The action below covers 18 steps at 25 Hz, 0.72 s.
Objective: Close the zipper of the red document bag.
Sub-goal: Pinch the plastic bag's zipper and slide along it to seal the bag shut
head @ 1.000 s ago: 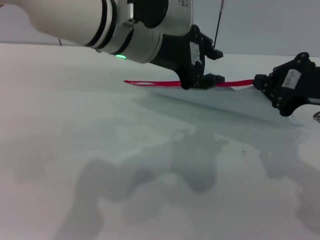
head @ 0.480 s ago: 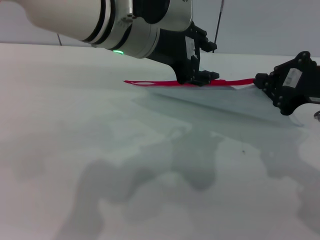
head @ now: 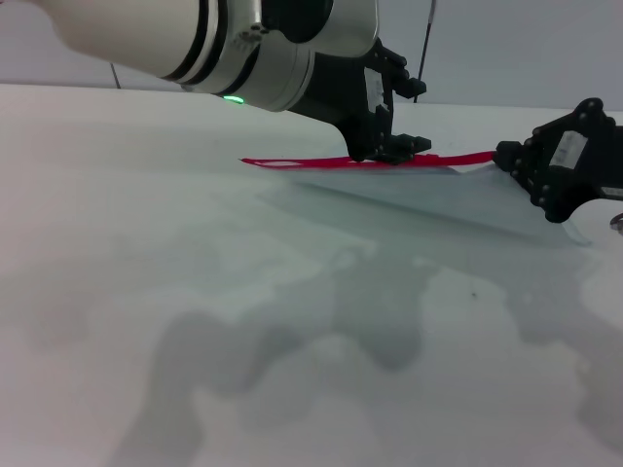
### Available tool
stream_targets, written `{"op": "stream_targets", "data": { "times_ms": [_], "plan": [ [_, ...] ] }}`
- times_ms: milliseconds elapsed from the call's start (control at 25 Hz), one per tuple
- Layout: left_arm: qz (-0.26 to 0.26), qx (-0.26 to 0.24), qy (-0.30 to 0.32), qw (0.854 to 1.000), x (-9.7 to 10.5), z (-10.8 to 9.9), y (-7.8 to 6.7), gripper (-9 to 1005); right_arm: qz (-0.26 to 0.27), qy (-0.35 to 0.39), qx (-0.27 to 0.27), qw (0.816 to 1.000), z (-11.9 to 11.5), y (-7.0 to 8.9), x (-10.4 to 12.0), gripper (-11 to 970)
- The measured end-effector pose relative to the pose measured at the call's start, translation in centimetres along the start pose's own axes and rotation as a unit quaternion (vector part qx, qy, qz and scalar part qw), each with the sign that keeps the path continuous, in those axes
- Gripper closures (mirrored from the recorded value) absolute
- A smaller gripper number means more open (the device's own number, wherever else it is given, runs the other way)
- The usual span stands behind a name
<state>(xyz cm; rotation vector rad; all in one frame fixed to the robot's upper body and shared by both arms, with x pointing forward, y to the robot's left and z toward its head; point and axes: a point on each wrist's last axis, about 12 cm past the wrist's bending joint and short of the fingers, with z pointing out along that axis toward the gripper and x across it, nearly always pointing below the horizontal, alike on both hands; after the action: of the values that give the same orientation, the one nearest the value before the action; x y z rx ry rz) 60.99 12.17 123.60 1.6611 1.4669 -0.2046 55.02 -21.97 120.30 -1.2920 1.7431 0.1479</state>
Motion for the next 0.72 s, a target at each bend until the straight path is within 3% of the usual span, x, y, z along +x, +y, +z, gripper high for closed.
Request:
{"op": "stream_targets", "data": {
  "times_ms": [440, 720],
  "plan": [
    [-0.017, -0.006, -0.003, 1.0, -0.04, -0.25, 0.12, 407, 0.003, 0.002, -0.001, 1.0, 0.07, -0.04, 0.17, 943],
    [-0.02, -0.007, -0.002, 1.0, -0.02, -0.28, 0.16, 296, 0.003, 0.002, -0.001, 1.0, 0.08, -0.06, 0.15, 943]
  ]
}}
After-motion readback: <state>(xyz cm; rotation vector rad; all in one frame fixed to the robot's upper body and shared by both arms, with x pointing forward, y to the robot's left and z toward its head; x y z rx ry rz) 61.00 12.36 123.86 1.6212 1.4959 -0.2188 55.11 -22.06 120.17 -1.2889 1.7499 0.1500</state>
